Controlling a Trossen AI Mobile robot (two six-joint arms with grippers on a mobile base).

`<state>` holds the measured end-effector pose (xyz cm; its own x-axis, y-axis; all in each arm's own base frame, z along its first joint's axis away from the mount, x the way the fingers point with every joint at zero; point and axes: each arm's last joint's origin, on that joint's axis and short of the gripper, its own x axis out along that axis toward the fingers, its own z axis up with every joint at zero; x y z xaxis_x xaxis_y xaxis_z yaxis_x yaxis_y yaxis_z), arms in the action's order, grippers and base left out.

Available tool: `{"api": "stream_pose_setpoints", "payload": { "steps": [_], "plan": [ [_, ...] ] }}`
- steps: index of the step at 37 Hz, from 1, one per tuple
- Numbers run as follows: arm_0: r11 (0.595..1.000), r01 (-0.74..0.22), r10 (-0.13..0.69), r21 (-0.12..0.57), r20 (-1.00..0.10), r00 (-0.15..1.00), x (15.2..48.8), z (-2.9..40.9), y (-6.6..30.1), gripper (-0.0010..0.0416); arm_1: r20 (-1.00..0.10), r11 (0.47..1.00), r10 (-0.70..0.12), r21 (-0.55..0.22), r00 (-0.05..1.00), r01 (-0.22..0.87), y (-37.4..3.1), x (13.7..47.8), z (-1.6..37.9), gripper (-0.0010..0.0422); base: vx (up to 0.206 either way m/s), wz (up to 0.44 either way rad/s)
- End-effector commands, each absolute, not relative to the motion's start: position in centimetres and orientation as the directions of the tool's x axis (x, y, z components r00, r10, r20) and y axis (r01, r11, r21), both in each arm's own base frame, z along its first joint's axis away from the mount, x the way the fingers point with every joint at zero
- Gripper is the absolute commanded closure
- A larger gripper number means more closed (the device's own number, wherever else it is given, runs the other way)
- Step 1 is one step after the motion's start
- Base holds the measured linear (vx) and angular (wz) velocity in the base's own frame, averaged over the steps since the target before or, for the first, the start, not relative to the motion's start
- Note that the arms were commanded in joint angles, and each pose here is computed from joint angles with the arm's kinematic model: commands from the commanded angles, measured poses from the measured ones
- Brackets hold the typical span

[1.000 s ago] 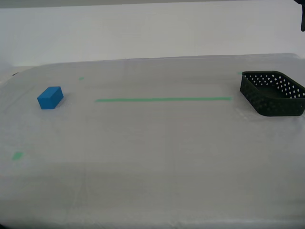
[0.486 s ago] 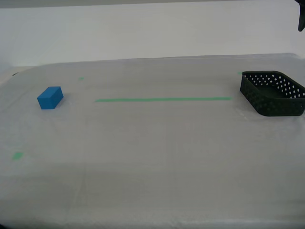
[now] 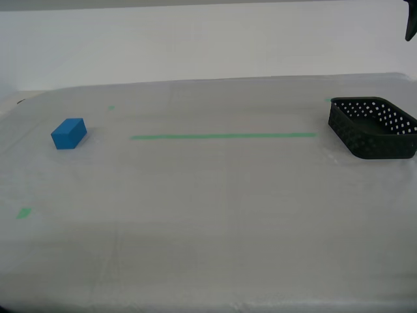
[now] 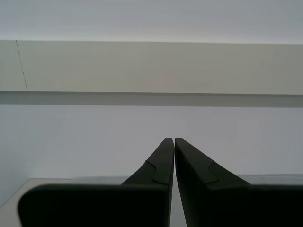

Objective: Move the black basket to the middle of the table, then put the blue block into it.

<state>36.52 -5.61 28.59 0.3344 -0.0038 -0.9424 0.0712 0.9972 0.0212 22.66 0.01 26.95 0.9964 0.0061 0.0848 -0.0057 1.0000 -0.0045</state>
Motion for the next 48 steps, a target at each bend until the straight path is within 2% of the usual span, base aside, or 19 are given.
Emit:
{"api": "stream_pose_setpoints", "payload": {
  "steps": [1, 10, 20, 36, 48],
  "plan": [
    [0.997, 0.070, -0.005, 0.019, -0.943, 0.332, 36.7, 28.4, -5.6, 0.0044, 0.090, 1.000, 0.007, -0.003, 0.996, -0.007, 0.0, 22.7, 27.0, 0.0412, 0.000, 0.000],
    [0.998, 0.063, -0.017, -0.001, -0.966, 0.256, 38.1, 25.4, -5.9, 0.0018, 0.089, 1.000, 0.007, -0.003, 0.996, -0.007, 0.0, 22.6, 27.0, 0.0412, 0.000, 0.000],
    [0.999, 0.051, -0.008, 0.000, -0.987, 0.158, 39.7, 21.1, -6.2, 0.0014, 0.089, 1.000, 0.007, -0.003, 0.996, -0.007, 0.0, 22.6, 27.0, 0.0412, 0.000, 0.000],
    [0.999, -0.010, -0.031, -0.033, -0.985, 0.170, 41.2, 18.0, -6.6, 0.0016, 0.090, 1.000, 0.006, -0.003, 0.996, -0.006, 0.0, 22.7, 27.0, 0.0412, 0.000, 0.000],
    [0.999, -0.013, -0.029, -0.032, -0.987, 0.161, 41.7, 15.5, -6.9, 0.0016, 0.089, 1.000, 0.006, -0.003, 0.996, -0.006, 0.0, 22.6, 27.0, 0.0412, 0.000, 0.000]
  ]
}}
